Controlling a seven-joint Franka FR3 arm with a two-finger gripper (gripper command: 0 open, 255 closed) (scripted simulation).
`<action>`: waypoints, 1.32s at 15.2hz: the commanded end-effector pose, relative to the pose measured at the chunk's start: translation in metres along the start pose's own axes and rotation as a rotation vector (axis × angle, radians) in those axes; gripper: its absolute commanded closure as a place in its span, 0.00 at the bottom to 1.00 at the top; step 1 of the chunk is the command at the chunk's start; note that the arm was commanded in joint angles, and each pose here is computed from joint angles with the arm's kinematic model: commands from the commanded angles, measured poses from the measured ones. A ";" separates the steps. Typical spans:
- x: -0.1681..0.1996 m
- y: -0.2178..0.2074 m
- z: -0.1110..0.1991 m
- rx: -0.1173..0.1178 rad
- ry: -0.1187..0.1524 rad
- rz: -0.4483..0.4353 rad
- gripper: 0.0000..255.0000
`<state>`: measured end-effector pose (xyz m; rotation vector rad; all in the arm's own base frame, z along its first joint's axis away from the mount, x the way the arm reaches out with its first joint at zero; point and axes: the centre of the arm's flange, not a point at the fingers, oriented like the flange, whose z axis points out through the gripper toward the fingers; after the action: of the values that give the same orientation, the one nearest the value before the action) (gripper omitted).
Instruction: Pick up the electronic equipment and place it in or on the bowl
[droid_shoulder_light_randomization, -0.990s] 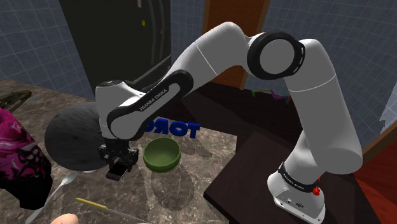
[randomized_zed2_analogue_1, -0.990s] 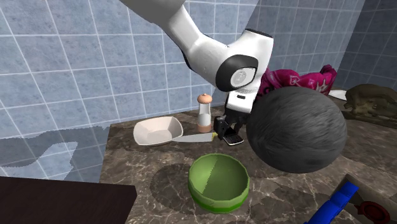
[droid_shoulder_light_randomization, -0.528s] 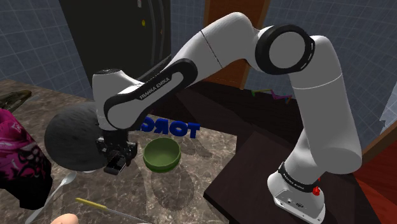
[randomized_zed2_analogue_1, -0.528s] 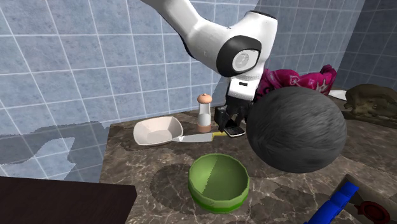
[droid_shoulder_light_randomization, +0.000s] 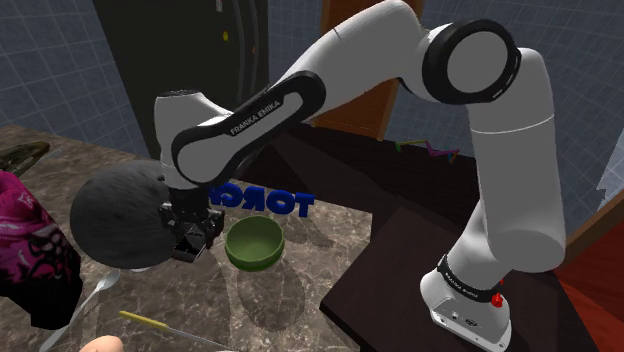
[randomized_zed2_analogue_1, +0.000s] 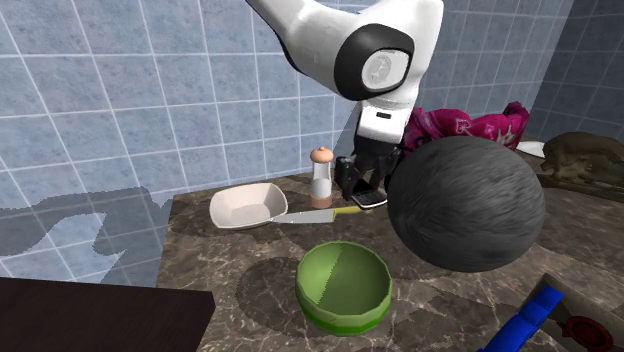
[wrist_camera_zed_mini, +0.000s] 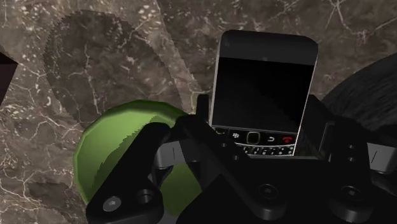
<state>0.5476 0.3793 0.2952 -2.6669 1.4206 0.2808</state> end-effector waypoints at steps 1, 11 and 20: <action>0.018 0.020 -0.005 0.000 0.000 0.000 1.00; 0.097 0.111 -0.027 0.000 0.000 0.000 1.00; 0.107 0.111 0.019 0.000 0.000 0.000 1.00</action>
<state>0.5119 0.2339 0.2584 -2.6676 1.4213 0.2814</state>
